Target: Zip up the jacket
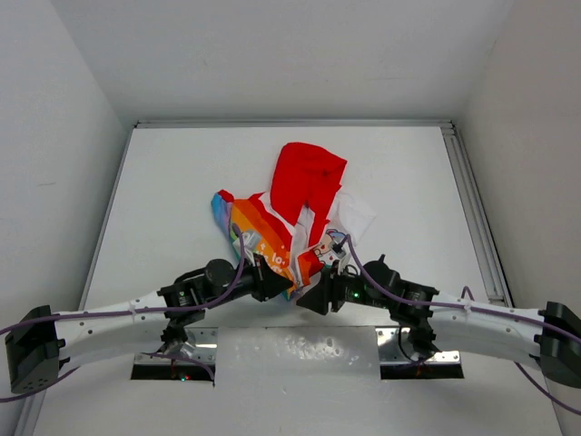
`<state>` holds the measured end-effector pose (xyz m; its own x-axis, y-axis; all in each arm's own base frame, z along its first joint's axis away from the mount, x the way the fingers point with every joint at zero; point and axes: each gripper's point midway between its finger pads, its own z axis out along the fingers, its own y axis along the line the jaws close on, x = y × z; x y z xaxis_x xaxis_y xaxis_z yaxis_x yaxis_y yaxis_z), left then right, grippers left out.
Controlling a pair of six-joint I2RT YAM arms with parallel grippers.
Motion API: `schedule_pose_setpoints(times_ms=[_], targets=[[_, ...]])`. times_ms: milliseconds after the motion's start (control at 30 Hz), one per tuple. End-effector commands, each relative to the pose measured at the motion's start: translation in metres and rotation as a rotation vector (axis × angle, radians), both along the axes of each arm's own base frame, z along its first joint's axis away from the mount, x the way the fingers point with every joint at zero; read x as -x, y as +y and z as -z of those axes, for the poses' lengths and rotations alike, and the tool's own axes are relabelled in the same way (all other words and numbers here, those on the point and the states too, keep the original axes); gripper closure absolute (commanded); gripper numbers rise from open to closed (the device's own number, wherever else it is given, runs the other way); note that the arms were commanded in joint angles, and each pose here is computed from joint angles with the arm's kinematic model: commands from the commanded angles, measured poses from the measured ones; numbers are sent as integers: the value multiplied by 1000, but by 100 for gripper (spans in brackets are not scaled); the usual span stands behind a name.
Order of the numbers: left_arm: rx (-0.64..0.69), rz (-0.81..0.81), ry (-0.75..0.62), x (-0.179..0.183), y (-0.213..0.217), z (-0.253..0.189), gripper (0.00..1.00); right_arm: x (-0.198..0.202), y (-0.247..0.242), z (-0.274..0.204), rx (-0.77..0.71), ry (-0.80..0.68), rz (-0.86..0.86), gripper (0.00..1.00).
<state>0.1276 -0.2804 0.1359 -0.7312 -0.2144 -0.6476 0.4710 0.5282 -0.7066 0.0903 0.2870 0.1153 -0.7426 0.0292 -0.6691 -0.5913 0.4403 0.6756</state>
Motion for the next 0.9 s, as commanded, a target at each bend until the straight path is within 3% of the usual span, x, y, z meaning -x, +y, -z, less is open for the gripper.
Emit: schedule_pose_setpoints(times_ms=[0, 633, 867], targets=[[49, 13, -15, -1, -5, -15, 100, -7, 11, -22, -83, -58, -1, 54], [85, 66, 12, 9, -11, -15, 100, -22, 10, -15, -66, -102, 64, 57], [93, 64, 17, 10, -10, -15, 100, -19, 11, -15, -65, -89, 54, 62]])
